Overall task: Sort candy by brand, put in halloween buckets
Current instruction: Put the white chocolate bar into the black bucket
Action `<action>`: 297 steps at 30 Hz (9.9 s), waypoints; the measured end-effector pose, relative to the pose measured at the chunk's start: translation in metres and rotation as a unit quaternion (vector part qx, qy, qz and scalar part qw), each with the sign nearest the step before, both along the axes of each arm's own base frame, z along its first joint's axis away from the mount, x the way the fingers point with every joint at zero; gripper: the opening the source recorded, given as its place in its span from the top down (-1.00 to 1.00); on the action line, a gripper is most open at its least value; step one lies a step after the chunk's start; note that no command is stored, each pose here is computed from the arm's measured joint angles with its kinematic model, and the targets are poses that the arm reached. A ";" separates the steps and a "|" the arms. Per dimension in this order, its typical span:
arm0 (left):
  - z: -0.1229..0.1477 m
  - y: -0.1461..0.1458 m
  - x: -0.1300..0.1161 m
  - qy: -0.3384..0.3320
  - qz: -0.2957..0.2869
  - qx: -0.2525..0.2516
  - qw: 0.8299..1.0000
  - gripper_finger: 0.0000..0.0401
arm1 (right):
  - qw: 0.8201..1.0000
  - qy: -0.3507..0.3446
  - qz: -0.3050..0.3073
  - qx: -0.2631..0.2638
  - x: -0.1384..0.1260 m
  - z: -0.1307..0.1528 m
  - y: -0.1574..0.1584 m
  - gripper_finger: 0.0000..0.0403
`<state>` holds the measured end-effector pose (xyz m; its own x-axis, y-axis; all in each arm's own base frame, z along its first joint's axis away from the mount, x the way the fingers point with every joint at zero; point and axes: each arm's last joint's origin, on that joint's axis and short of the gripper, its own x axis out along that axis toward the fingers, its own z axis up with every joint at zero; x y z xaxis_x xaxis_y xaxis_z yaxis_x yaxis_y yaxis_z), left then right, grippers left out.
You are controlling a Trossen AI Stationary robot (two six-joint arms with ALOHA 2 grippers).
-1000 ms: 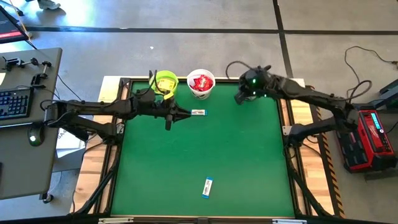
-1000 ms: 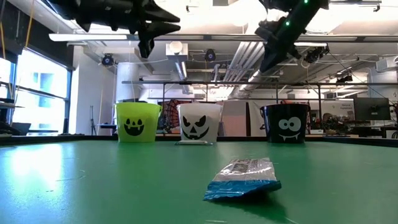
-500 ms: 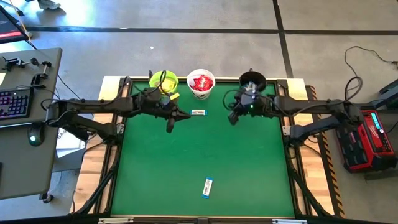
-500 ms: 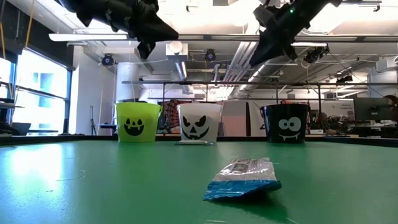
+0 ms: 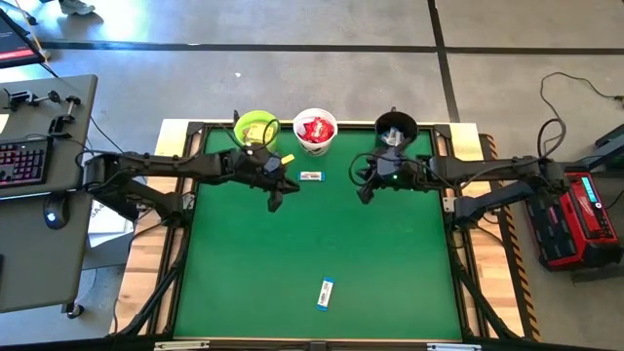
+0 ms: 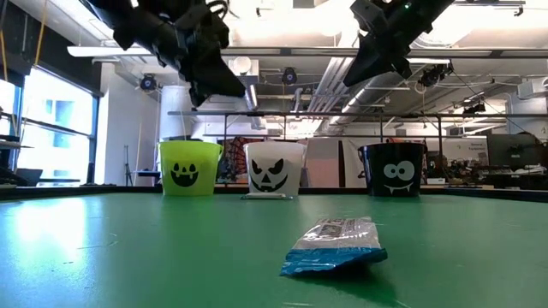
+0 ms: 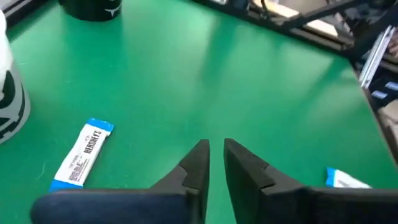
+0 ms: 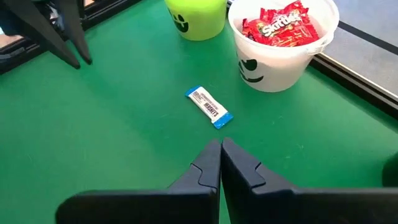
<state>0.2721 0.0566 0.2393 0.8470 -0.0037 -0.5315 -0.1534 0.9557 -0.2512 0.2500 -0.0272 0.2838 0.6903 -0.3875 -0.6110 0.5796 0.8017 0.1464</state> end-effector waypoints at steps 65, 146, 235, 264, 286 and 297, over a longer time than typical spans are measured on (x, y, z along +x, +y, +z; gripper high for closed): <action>-0.136 0.065 0.039 0.172 0.057 0.166 0.969 0.24 | 1.000 0.016 0.019 0.003 -0.001 -0.002 0.002 1.00; -0.009 0.002 0.043 -0.103 -0.048 -0.346 0.931 0.97 | 0.946 -0.056 0.258 -0.188 0.048 -0.005 0.069 0.93; -0.012 -0.093 0.050 -0.022 -0.171 -0.032 0.984 0.21 | 0.977 0.002 -0.173 0.124 -0.085 -0.007 -0.027 0.99; -0.026 -0.190 0.063 0.107 0.010 -0.138 0.985 0.02 | 0.993 -0.058 0.016 0.100 -0.075 -0.047 0.076 1.00; -0.080 -0.228 0.140 0.247 0.205 -0.275 0.906 0.01 | 0.992 -0.059 0.030 0.103 -0.077 -0.047 0.084 1.00; -0.094 -0.230 0.142 0.269 0.212 -0.294 0.893 0.01 | 0.992 -0.055 0.036 0.104 -0.078 -0.048 0.085 1.00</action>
